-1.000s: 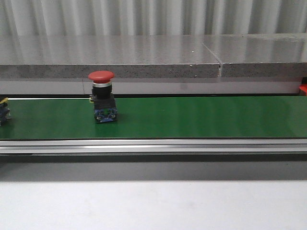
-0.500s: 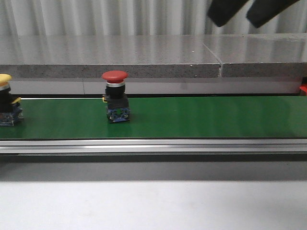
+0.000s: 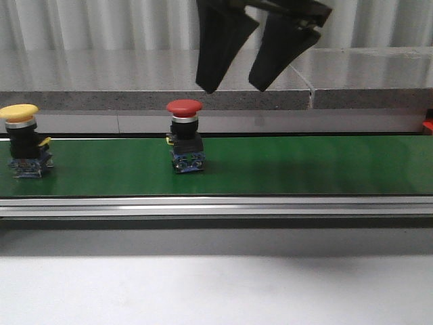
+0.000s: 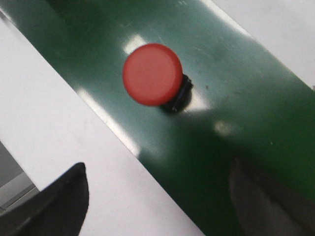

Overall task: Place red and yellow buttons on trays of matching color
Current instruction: 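Lower the right gripper over the red button riding the belt, then grasp the red button with the right gripper and lift it, then lower the red button into the red tray and open the right gripper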

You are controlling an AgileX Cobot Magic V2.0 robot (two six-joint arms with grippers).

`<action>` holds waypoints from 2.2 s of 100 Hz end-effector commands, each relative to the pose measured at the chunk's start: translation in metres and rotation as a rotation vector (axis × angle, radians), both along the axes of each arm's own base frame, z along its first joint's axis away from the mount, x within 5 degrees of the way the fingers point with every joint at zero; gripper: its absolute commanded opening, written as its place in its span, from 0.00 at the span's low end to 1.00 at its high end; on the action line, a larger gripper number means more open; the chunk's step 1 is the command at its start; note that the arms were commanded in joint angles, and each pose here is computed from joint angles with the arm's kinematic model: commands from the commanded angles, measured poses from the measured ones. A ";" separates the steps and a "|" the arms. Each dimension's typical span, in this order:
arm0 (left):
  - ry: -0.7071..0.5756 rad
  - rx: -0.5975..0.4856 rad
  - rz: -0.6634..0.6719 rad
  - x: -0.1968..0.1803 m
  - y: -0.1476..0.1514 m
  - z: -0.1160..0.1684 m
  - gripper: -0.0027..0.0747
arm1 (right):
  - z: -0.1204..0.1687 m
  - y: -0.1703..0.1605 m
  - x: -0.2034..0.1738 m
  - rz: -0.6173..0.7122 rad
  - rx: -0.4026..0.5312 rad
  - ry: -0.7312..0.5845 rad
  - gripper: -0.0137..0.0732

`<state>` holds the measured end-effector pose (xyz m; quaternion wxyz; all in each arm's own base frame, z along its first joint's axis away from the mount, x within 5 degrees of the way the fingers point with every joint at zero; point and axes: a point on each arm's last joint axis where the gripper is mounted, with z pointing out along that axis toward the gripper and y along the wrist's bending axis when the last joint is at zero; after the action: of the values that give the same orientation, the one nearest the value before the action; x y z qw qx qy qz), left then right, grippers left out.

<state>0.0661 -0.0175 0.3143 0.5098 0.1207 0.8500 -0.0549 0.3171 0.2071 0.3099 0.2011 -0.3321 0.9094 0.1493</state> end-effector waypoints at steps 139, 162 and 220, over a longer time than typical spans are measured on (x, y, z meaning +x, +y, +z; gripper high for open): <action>-0.079 -0.039 -0.004 0.002 -0.002 0.014 0.01 | 0.045 -0.105 0.004 -0.398 0.149 -0.161 0.26; -0.079 -0.039 -0.004 0.002 -0.002 0.014 0.01 | 0.054 -0.187 -0.012 -0.649 0.141 -0.219 0.26; -0.079 -0.039 -0.004 0.002 -0.002 0.014 0.01 | 0.016 -0.337 -0.021 -1.232 0.138 -0.255 0.26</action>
<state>0.0660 -0.0175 0.3141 0.5088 0.1208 0.8506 -0.0549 0.2939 -0.1172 0.3159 0.3365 0.2275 0.9132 0.0335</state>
